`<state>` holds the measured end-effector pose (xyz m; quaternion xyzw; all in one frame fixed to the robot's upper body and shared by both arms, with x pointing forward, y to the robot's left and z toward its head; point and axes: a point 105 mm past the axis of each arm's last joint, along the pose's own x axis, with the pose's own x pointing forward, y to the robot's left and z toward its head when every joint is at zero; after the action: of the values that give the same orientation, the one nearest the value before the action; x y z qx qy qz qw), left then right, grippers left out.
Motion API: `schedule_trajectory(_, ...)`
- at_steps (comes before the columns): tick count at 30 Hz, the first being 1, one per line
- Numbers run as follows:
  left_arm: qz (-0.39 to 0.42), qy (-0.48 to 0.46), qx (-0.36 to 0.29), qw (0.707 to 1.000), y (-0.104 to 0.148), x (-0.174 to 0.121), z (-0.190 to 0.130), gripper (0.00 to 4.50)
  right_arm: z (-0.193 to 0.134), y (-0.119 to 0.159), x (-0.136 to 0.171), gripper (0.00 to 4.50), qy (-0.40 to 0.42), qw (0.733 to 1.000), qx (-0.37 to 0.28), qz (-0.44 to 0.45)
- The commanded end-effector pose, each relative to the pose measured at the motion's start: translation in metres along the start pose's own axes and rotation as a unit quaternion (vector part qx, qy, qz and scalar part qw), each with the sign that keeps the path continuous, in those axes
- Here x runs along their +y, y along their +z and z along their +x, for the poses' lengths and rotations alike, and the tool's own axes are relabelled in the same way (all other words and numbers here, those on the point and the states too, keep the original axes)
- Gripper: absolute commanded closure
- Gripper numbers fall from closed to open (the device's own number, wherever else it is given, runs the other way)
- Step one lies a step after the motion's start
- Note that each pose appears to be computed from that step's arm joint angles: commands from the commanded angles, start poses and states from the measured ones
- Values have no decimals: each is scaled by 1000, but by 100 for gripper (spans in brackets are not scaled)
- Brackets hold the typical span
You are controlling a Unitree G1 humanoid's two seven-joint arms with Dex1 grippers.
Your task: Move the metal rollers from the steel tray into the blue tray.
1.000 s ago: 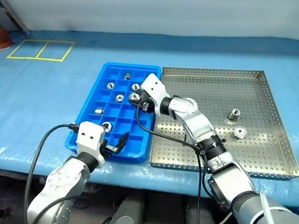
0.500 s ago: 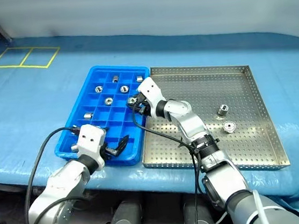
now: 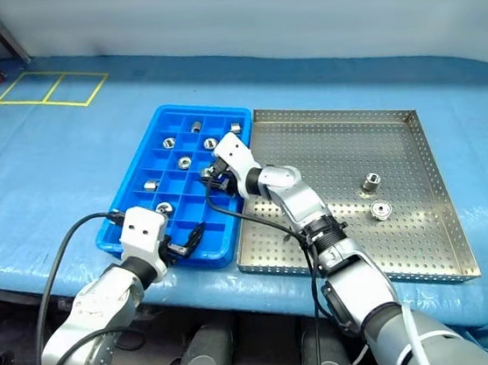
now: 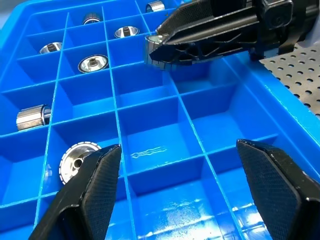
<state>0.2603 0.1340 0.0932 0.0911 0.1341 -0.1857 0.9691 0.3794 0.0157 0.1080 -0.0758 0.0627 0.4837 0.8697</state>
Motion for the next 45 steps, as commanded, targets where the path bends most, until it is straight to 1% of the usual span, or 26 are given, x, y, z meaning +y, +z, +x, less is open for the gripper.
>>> schedule_trajectory(1, 11, -2, -28, 1000, 14, -3, -4, 49, 0, 26, -3, 82, -14, 999, -43, -26)
schedule_trajectory(3, 11, -4, -28, 1000, 14, -3, -4, 49, -2, 29, -5, 22, -21, 998, -51, -27)
schedule_trajectory(9, 10, -30, -42, 999, 22, -12, 3, 49, -21, 40, -19, 22, -70, 994, -75, -39)
schedule_trajectory(13, 10, -71, -73, 995, 38, -28, 13, 49, -50, 36, -36, 22, -126, 988, -60, -65)
schedule_trajectory(16, 7, -118, -105, 987, 54, -44, 26, 49, -88, 20, -50, 22, -175, 981, -10, -85)
schedule_trajectory(19, 10, -150, -127, 981, 68, -52, 40, 49, -121, 7, -62, 22, -243, 967, 25, -74)
schedule_trajectory(22, 20, -178, -143, 973, 78, -59, 49, 49, -140, -2, -63, 22, -274, 959, 47, -64)
schedule_trajectory(25, 8, -209, -156, 965, 88, -68, 59, 49, -155, -13, -66, 22, -309, 948, 57, -41)
schedule_trajectory(28, 11, -242, -150, 959, 87, -80, 65, 49, -167, -24, -78, 22, -363, 927, 78, -46)
schedule_trajectory(31, 19, -263, -148, 953, 85, -88, 63, 49, -173, -28, -84, 22, -395, 915, 75, -36)
schedule_trajectory(35, 16, -269, -142, 952, 80, -91, 62, 49, -191, -43, -103, 22, -463, 879, 106, -40)
schedule_trajectory(38, 10, -261, -135, 956, 75, -89, 61, 49, -193, -50, -107, 22, -474, 874, 109, -20)
schedule_trajectory(41, 8, -256, -131, 958, 72, -87, 60, 49, -192, -53, -109, 22, -476, 873, 105, -4)
schedule_trajectory(45, 6, -251, -127, 960, 69, -86, 59, 49, -193, -62, -116, 22, -493, 863, 106, 25)
